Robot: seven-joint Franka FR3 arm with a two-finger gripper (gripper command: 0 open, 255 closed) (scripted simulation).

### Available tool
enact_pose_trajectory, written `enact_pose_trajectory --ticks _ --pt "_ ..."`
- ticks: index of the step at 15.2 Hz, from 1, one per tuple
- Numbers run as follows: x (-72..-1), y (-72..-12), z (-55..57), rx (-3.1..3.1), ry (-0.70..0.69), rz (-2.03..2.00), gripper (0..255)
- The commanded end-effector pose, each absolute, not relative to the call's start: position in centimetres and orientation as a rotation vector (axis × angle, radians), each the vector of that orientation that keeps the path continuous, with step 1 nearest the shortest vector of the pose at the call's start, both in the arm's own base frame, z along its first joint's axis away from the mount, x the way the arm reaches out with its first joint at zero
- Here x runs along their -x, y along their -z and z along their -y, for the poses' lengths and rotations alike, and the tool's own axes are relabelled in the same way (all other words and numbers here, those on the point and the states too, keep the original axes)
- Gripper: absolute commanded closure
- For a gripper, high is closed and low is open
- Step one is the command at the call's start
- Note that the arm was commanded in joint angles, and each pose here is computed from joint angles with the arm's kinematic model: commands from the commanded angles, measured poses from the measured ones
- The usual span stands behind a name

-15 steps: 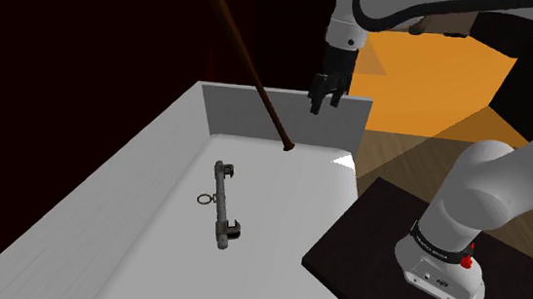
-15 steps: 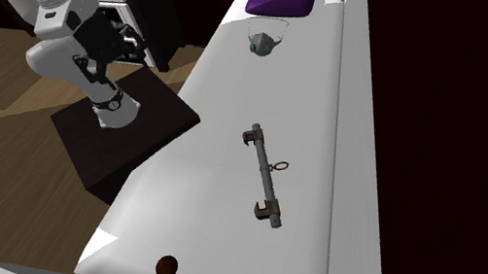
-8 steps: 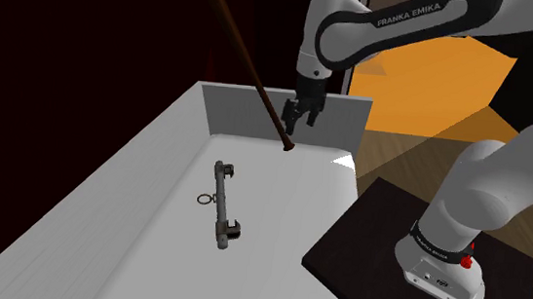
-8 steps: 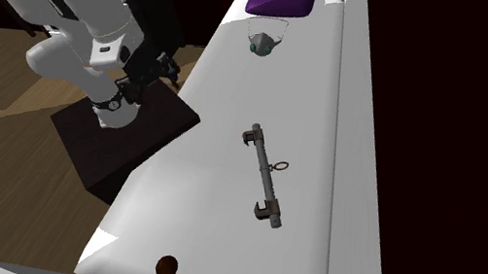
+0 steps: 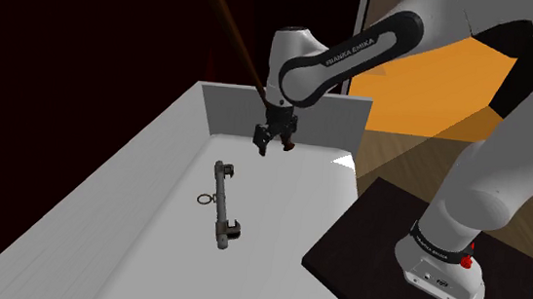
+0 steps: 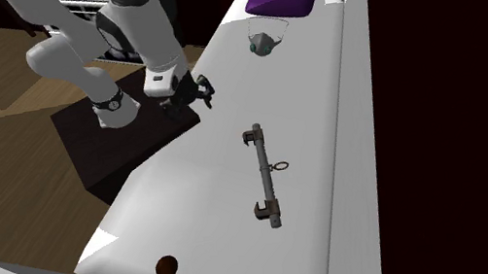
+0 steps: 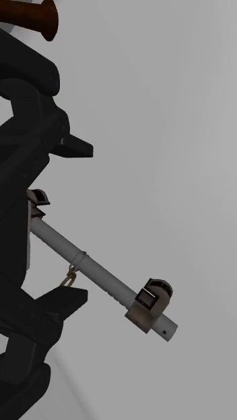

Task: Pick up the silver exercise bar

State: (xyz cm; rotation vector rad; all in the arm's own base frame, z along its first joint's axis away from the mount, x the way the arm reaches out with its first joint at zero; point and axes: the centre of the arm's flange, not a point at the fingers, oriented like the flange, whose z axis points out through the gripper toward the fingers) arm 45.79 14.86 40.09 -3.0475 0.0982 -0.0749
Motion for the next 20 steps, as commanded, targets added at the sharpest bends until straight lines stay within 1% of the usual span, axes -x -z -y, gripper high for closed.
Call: enact_pose_trajectory --ticks 1,20 --pt "-47.2 -38.0 -16.1 3.050 0.074 -0.109 0" --pt "-60.3 -19.1 -26.8 3.087 0.058 -0.210 0"
